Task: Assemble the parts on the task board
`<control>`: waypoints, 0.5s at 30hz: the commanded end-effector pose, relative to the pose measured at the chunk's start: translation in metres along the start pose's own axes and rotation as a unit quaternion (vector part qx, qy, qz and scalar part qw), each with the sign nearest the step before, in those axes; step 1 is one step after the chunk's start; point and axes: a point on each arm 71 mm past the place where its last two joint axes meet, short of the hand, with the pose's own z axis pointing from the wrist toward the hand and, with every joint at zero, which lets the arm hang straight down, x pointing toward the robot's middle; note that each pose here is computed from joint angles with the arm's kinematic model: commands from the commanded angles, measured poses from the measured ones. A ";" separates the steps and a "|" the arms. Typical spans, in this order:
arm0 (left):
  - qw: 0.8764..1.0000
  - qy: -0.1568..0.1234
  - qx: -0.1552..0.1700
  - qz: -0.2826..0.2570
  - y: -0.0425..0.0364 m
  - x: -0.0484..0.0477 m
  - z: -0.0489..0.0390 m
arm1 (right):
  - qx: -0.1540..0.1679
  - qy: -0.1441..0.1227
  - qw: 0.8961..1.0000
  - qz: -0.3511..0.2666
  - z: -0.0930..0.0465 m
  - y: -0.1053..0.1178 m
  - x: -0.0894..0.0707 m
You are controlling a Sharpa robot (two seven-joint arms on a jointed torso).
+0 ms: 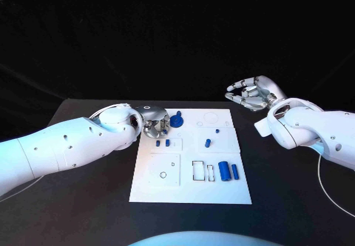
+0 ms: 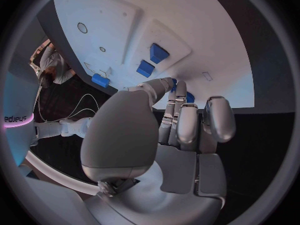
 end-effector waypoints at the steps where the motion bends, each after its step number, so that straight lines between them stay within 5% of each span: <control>1: 1.000 0.006 0.004 -0.002 -0.0018 0.0007 0.0007 | -0.007 0.004 1.000 -0.004 0.000 0.001 0.001; 15: 1.000 0.008 0.003 -0.004 -0.0017 0.0012 0.0014 | -0.007 0.004 1.000 -0.004 0.000 0.001 0.001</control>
